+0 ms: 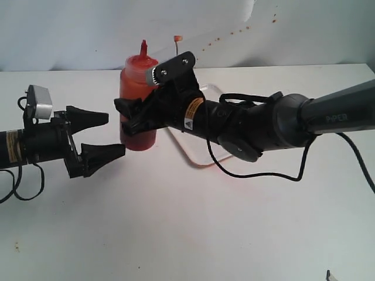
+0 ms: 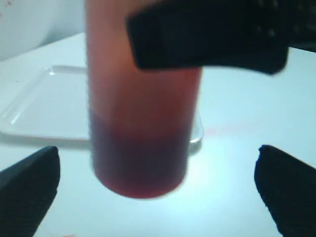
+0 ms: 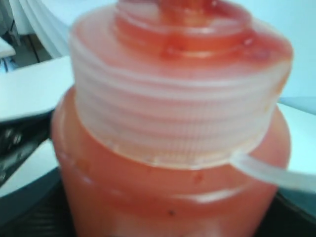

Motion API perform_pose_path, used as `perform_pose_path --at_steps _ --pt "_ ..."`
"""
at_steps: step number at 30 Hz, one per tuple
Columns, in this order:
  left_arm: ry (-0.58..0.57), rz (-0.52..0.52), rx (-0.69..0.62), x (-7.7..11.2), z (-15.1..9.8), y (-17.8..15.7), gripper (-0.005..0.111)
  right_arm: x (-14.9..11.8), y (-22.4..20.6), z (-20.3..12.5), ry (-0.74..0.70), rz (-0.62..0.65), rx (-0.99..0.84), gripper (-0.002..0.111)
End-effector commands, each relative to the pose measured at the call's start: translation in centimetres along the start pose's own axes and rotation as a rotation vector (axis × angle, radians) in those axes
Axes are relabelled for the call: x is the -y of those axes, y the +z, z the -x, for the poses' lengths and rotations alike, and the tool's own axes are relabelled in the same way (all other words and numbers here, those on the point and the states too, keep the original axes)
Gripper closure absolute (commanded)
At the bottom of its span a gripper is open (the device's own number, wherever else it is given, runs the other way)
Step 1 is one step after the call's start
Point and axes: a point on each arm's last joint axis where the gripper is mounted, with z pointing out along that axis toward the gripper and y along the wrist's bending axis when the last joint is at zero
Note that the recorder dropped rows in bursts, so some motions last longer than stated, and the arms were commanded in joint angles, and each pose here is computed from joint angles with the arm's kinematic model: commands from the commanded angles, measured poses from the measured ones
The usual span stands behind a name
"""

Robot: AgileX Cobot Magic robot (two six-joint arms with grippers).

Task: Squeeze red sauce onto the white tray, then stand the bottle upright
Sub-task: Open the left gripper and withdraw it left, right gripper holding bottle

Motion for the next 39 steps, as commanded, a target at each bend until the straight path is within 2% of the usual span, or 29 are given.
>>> perform_pose_path --at_steps 1,4,7,10,13,16,20,23,30,39 --pt "-0.005 0.224 0.110 -2.8 1.0 -2.6 0.003 -1.2 -0.2 0.3 -0.092 0.114 -0.030 0.108" --pt "-0.067 0.370 0.148 -4.9 0.6 -6.1 0.003 -1.7 -0.3 0.1 -0.014 0.159 -0.056 0.108" --pt "-0.169 0.453 0.178 -6.1 0.1 -9.0 0.003 -3.8 -0.6 -0.5 -0.064 0.302 -0.061 0.108" --pt "-0.224 0.494 0.197 -6.6 -0.2 -10.5 0.003 -6.3 -1.1 -1.4 -0.080 0.416 -0.048 0.108" --pt "-0.222 0.494 0.194 -6.6 -0.3 -10.6 0.003 -7.8 -1.6 -2.4 -0.108 0.456 -0.061 0.108" --pt "-0.219 0.485 0.187 -6.5 -0.3 -10.6 0.003 -8.7 -2.0 -3.4 -0.122 0.443 -0.069 0.108" --pt "-0.219 0.485 0.187 -6.5 -0.3 -10.6 0.003 -8.5 -2.5 -4.4 -0.113 0.368 -0.060 0.108" --pt "-0.219 0.485 0.187 -6.5 -0.3 -10.6 0.003 -8.5 -3.0 -5.0 -0.097 0.360 -0.051 0.108" --pt "-0.218 0.481 0.185 -6.5 -0.3 -10.6 0.003 -8.2 -3.0 -4.8 -0.114 0.318 -0.018 0.108" --pt "-0.218 0.481 0.185 -6.5 -0.3 -10.6 0.003 -8.6 -3.2 -5.2 -0.178 0.375 -0.055 0.108"
